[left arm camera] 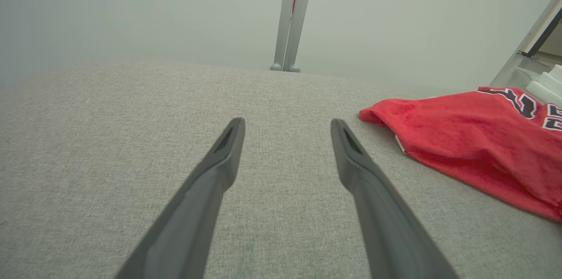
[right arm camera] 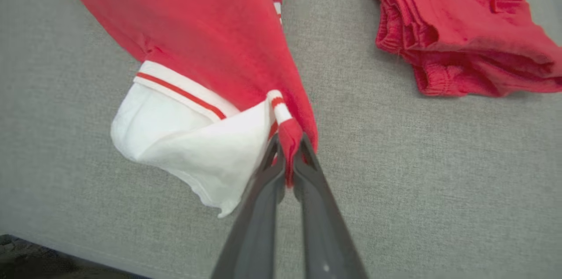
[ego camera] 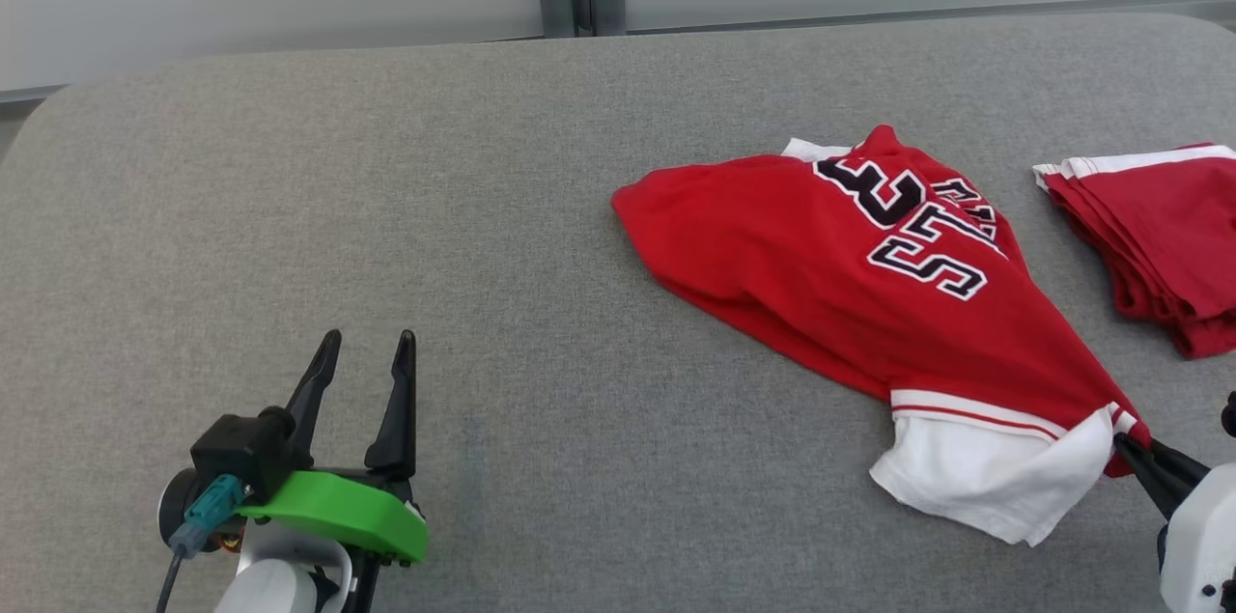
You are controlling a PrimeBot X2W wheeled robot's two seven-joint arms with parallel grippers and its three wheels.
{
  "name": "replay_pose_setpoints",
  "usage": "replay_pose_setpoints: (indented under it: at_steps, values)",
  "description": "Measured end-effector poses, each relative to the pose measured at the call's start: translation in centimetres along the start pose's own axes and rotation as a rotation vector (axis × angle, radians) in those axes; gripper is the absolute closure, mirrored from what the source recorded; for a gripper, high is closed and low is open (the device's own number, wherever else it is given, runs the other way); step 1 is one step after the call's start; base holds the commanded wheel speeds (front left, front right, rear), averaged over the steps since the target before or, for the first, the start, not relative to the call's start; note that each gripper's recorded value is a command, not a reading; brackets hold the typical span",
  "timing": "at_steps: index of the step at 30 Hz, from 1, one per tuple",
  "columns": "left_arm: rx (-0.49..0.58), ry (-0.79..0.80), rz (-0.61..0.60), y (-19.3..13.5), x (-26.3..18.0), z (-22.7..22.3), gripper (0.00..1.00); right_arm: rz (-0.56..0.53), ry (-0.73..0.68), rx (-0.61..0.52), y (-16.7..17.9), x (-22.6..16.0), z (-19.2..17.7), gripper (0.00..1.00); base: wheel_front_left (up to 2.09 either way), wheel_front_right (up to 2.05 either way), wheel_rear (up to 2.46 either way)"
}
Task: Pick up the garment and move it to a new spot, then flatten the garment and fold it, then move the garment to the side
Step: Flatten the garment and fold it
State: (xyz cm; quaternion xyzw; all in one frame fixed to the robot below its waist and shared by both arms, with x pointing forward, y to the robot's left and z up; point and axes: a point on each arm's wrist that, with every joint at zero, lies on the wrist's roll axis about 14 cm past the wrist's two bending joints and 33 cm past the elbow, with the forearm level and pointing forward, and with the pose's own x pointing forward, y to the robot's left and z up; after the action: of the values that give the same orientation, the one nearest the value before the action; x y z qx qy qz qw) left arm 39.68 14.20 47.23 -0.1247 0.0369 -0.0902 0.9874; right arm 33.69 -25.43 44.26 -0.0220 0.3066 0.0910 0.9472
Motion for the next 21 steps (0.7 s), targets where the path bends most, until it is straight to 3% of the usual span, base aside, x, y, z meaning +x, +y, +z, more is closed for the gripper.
replay_pose_setpoints:
  at_steps: [2, 3, 4, 8, 16, 21]
  values:
    - [0.002, 0.005, -0.005, -0.1, 0.0, 0.0, 0.00, -0.010, 0.027, 0.003, -0.4, 0.6, -1.0, 0.98, 0.00, 0.00, 0.00]
    - [0.003, 0.007, -0.006, -0.2, -0.1, -0.1, 0.00, -0.011, 0.033, -0.002, -0.4, 0.9, -1.2, 0.56, 0.00, 0.00, 0.00]
    - [0.004, 0.010, -0.009, -0.3, -0.2, -0.1, 0.00, -0.013, 0.034, -0.007, -0.4, 1.1, -1.4, 0.00, 0.00, 0.00, 0.00]
    - [0.013, -0.004, -0.009, -0.3, -0.5, 0.5, 0.00, -0.018, -0.034, 0.014, -0.6, 1.5, 0.1, 0.00, 0.00, 0.00, 0.00]
    - [0.040, -0.023, -0.021, -0.5, -0.9, 1.7, 0.00, -0.097, -0.321, -0.002, -3.0, -2.1, 8.0, 0.00, 0.00, 0.00, 0.00]
    - [0.054, -0.009, -0.072, -1.8, 0.0, 2.0, 0.00, -0.073, -0.544, 0.056, -0.6, -4.2, 11.7, 0.00, 0.00, 0.00, 0.00]
